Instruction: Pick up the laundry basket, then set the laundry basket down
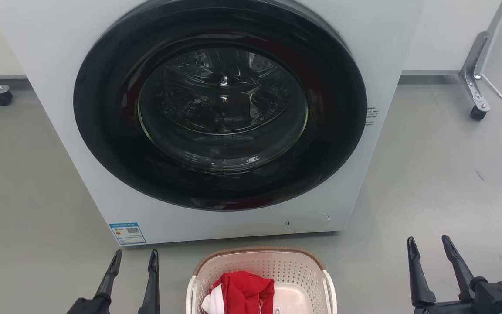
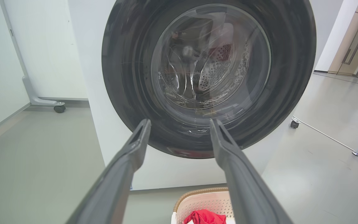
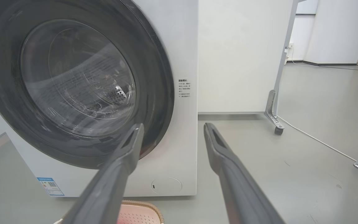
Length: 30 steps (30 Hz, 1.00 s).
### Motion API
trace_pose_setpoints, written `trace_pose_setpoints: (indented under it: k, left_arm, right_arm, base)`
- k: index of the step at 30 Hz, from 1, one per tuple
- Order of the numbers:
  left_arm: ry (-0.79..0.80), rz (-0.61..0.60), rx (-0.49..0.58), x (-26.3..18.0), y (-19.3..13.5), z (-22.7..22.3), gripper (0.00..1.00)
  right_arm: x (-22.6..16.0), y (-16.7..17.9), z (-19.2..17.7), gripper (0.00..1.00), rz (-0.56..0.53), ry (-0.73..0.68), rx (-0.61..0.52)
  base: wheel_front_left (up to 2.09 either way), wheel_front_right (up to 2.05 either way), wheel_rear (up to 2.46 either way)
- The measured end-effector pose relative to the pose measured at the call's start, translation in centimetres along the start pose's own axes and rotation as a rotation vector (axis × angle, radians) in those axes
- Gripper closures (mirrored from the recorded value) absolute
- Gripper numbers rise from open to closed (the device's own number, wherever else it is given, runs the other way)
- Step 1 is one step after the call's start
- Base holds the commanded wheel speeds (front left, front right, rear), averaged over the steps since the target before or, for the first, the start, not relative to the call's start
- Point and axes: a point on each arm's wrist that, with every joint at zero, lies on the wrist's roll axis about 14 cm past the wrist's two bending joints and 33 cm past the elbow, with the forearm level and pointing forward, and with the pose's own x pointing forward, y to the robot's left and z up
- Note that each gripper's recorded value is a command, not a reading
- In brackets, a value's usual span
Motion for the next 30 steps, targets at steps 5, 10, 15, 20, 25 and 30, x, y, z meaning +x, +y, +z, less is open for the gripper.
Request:
trace_pose_setpoints:
  k: [5,10,15,20,25,30]
  left_arm:
    - [0.014,0.012,0.006,-0.18,0.16,-0.01,0.00]
    - [0.027,0.012,0.008,-0.23,-0.09,0.00,0.00]
    - [0.046,0.014,0.021,-0.40,-0.04,-0.24,0.00]
    - [0.053,0.019,0.019,-0.32,-0.01,-0.16,0.00]
    - [0.058,0.024,0.024,-0.26,0.09,0.03,0.00]
    - [0.090,0.030,0.018,-0.46,0.10,-0.83,1.00]
  right_arm:
    - [-0.09,0.05,0.13,0.00,-0.006,-0.006,0.004]
    - [-0.30,0.18,0.16,0.00,-0.009,-0.008,0.006]
    - [-0.24,0.16,0.34,0.00,-0.011,-0.014,0.002]
    - [-0.19,0.15,0.33,0.00,-0.011,-0.013,0.000]
    - [-0.12,0.17,0.31,0.00,-0.010,-0.011,-0.005]
    - [-0.32,0.27,-0.44,1.00,-0.010,0.012,-0.005]
  base:
    - [0.00,0.00,0.00]
    - [0.00,0.00,0.00]
    - [0.00,0.00,0.00]
    - [0.00,0.00,0.00]
    - [0.00,0.00,0.00]
    - [0.00,0.00,0.00]
